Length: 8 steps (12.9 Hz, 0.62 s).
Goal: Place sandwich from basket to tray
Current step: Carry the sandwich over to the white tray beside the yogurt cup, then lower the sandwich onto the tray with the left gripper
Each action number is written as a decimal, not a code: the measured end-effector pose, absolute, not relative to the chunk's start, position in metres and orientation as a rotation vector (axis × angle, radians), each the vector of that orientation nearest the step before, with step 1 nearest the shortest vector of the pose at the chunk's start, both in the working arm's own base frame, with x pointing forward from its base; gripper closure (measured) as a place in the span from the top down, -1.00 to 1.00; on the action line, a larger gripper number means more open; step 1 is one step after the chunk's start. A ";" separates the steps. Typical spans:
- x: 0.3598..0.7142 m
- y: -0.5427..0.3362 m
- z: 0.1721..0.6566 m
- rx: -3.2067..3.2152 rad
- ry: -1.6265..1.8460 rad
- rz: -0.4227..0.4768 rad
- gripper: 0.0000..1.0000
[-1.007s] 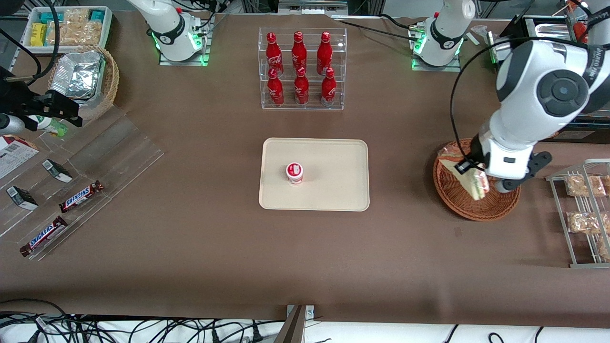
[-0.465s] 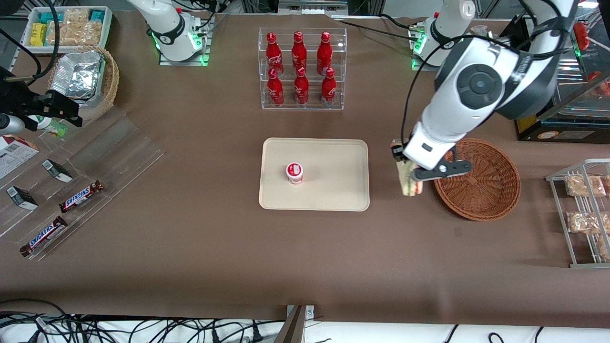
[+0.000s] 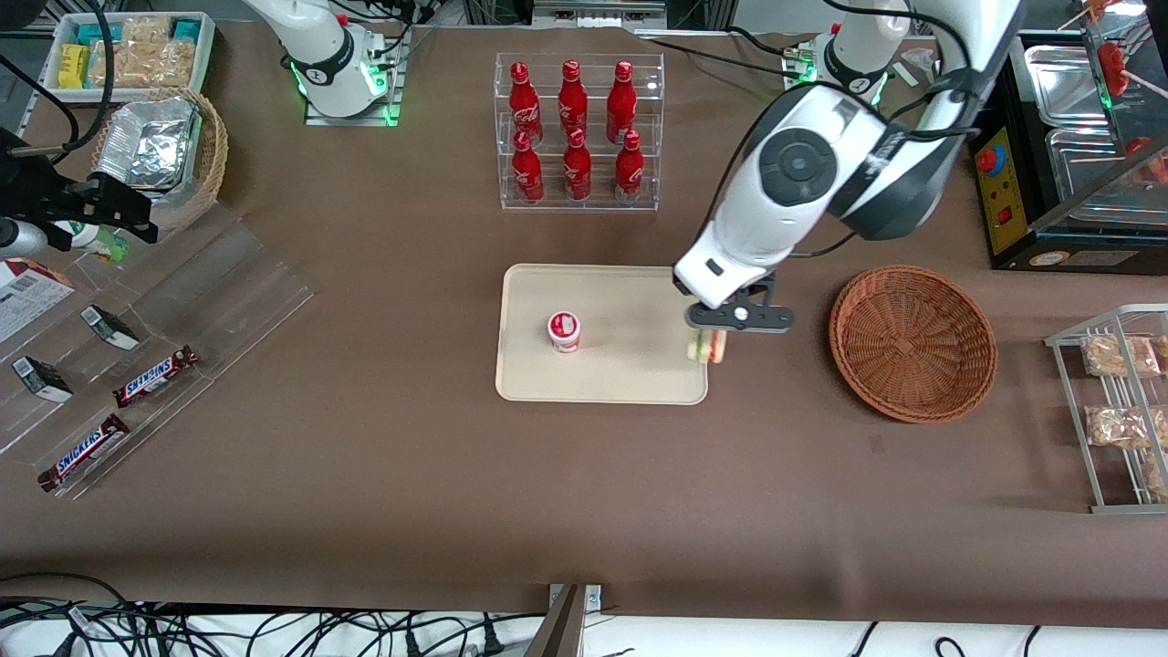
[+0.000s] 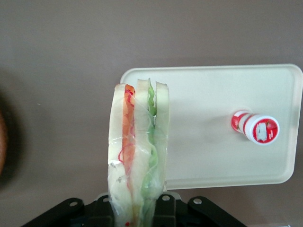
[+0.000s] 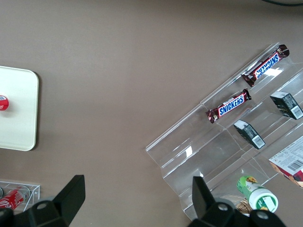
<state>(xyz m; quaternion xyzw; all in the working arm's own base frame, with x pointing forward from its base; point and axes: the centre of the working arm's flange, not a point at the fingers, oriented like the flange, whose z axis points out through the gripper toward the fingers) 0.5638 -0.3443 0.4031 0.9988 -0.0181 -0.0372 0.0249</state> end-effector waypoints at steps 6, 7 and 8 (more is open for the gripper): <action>0.564 -0.372 0.324 3.119 -0.100 -0.144 -0.60; 0.561 -0.380 0.309 3.129 -0.089 -0.133 -0.60; 0.557 -0.388 0.295 3.145 -0.072 -0.121 -0.60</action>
